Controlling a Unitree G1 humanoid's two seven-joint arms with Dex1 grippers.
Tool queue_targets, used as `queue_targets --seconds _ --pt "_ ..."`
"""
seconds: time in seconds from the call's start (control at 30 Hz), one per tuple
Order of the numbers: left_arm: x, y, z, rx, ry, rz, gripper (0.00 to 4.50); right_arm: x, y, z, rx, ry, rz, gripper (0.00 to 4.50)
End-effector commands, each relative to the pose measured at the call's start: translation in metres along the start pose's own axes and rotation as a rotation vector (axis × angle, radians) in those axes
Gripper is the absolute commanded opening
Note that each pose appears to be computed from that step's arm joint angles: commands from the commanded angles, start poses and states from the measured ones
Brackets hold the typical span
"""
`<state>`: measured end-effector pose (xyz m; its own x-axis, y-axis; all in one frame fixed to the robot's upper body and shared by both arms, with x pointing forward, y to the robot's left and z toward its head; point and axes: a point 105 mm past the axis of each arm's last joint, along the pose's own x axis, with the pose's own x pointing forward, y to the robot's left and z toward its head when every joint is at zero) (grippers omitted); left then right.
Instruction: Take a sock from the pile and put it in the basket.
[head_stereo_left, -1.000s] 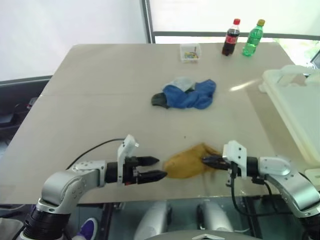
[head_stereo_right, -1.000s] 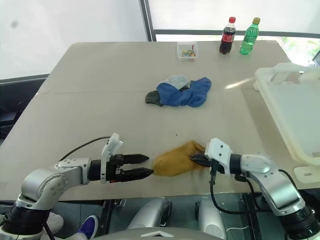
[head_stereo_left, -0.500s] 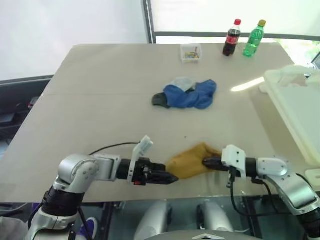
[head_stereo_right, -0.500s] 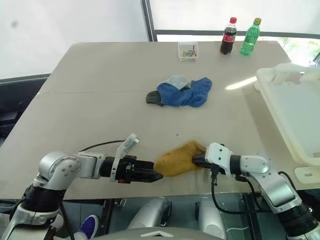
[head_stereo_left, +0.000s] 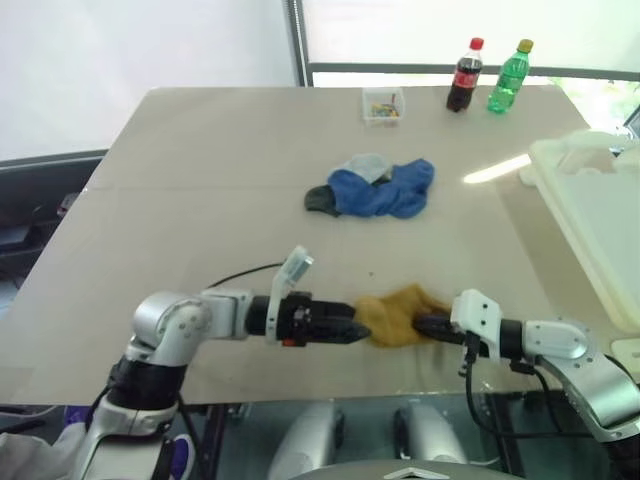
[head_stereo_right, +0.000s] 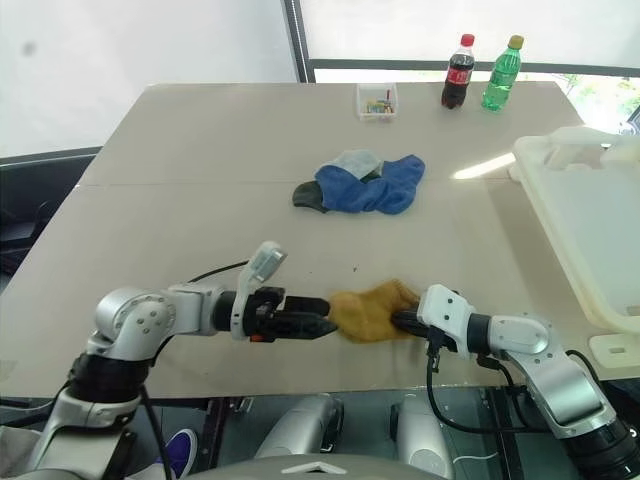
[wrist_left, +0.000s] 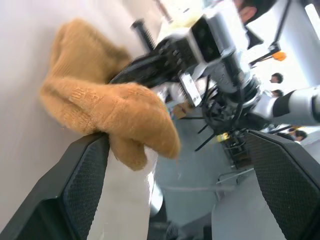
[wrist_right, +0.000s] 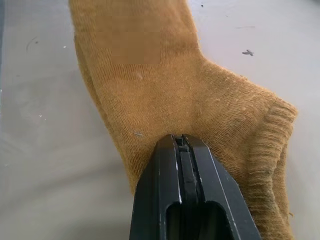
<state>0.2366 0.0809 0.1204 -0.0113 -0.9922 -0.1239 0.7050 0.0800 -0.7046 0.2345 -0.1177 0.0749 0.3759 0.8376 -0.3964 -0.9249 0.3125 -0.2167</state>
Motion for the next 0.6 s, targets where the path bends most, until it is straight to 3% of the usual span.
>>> queue_targets --seconds 0.03,0.4,0.6 --pt "0.013 -0.005 0.011 0.038 0.003 -0.078 4.5 -0.003 -0.002 0.007 -0.017 -0.013 -0.019 0.03" --pt "0.069 0.0 0.023 0.077 0.051 -0.211 4.5 -0.01 0.002 0.015 -0.024 -0.016 -0.046 0.03" --pt "0.104 0.023 0.018 0.014 0.072 -0.157 4.5 -0.026 0.016 0.029 -0.008 -0.001 -0.017 0.03"
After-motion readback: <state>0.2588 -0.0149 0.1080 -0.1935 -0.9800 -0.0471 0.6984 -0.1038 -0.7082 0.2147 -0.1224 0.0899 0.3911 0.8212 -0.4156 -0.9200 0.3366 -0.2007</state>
